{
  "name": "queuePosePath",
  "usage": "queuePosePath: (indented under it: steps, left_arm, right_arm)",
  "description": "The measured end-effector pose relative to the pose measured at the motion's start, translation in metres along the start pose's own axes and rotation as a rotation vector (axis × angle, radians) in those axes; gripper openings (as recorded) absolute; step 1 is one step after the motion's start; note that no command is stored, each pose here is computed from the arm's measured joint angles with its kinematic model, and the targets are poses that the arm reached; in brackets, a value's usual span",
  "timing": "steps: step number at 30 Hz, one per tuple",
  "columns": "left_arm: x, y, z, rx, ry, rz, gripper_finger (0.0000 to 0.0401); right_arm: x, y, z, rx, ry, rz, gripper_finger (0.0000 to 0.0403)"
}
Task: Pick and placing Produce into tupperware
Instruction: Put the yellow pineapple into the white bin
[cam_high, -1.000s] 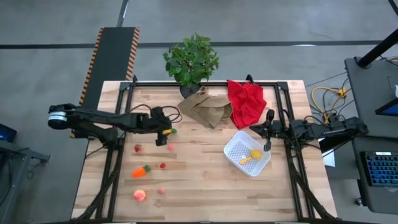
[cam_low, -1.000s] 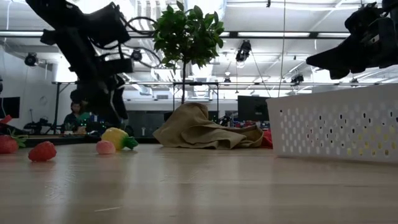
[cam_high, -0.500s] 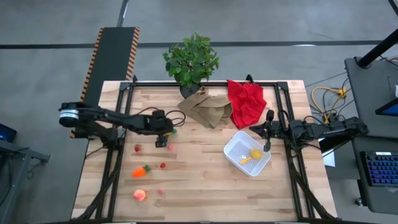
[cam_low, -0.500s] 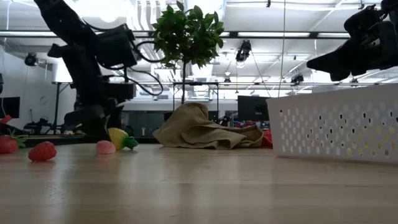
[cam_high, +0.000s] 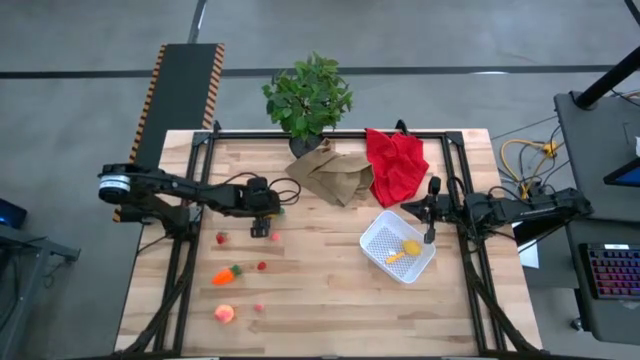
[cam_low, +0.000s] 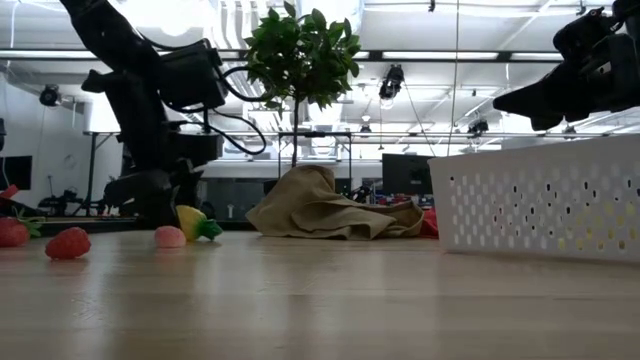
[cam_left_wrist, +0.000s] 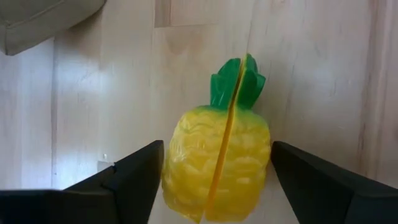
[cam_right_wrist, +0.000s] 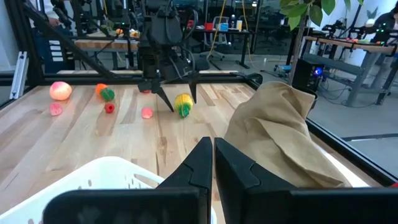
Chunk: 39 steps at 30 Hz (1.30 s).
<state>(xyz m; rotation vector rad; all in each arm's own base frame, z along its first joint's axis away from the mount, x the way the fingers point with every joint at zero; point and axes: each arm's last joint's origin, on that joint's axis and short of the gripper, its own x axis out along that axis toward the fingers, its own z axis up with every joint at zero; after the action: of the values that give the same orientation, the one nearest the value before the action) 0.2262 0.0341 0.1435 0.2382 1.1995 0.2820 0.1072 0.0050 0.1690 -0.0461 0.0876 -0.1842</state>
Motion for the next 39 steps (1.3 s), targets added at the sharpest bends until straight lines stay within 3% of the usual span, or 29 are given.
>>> queuePosePath:
  steps: [11, 21, 25, 34, 39]
  left_arm:
    - [-0.001, 0.001, 0.001, 0.03, -0.005, 0.009, 0.0178]
    - [-0.016, 0.009, 0.03, 0.016, -0.104, 0.021, 0.0168]
    - [-0.03, 0.014, 0.053, -0.008, -0.224, -0.033, 0.0168]
    - [-0.062, 0.01, 0.103, 0.008, -0.632, -0.157, 0.0167]
    - [-0.064, 0.001, 0.124, 0.005, -0.792, -0.158, 0.0167]
  right_arm:
    - [0.0, 0.0, 0.0, 0.0, -0.001, 0.0, 0.0009]
    - [0.0, 0.0, 0.0, 0.001, -0.003, 0.0, 0.0009]
    - [0.0, 0.0, 0.0, 0.0, -0.003, -0.001, 0.0009]
    - [0.0, 0.0, 0.0, -0.002, -0.003, -0.001, 0.0009]
    - [0.0, 0.0, 0.001, -0.022, -0.008, -0.003, 0.0009]
